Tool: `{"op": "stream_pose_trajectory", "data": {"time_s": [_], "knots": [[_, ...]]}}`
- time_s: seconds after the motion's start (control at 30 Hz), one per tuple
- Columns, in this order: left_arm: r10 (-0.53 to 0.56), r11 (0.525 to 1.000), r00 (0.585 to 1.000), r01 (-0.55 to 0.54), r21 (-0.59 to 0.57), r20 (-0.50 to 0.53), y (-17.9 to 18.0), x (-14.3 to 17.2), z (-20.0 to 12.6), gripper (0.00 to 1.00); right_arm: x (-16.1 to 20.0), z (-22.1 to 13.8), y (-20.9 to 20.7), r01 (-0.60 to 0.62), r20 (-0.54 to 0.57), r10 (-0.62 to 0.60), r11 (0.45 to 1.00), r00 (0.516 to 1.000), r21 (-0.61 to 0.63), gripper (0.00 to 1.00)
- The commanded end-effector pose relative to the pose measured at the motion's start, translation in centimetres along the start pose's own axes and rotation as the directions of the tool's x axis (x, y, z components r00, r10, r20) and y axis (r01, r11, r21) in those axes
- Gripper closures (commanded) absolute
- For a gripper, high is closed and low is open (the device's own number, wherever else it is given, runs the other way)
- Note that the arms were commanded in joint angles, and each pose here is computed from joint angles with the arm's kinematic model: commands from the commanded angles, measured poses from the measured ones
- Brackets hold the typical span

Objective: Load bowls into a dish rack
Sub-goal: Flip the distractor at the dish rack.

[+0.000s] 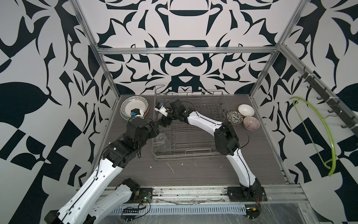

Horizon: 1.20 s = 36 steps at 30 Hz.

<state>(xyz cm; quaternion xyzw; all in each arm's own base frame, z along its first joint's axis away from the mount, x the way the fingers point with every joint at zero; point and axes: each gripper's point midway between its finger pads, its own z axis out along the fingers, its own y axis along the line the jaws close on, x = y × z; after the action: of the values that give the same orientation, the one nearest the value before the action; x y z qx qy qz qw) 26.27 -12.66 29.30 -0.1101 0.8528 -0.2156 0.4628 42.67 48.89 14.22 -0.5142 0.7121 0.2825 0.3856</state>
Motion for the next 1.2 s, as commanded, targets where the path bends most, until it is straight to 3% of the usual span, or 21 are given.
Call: {"op": "stream_pose_trajectory", "data": {"time_s": [0.0,0.3,0.73,0.87,1.17], "knots": [[0.009,1.0,1.0,-0.009,-0.009,-0.002,0.4,0.3,0.1,0.43,-3.8,-3.5,-0.6,0.023,0.072,-0.025,0.999,0.997,0.025,0.15],[0.018,1.0,1.0,-0.018,-0.021,-0.002,0.5,0.2,0.4,0.42,-3.2,-3.2,-0.8,0.033,0.054,-0.035,0.999,0.998,0.03,0.14],[0.018,0.995,1.0,-0.019,-0.094,-0.009,2.0,0.6,0.1,0.43,-4.9,-9.7,1.6,0.01,0.161,-0.023,0.997,0.987,0.08,0.15],[0.075,0.974,0.997,-0.07,-0.214,0.012,4.2,-0.6,-0.3,0.38,-4.0,-11.9,2.0,-0.041,0.155,0.021,0.991,0.988,0.124,0.18],[-0.053,0.92,0.999,0.047,-0.389,-0.003,11.3,-3.6,1.8,0.39,-1.8,-18.4,4.2,-0.213,0.197,0.171,0.952,0.965,0.221,0.27]]}}
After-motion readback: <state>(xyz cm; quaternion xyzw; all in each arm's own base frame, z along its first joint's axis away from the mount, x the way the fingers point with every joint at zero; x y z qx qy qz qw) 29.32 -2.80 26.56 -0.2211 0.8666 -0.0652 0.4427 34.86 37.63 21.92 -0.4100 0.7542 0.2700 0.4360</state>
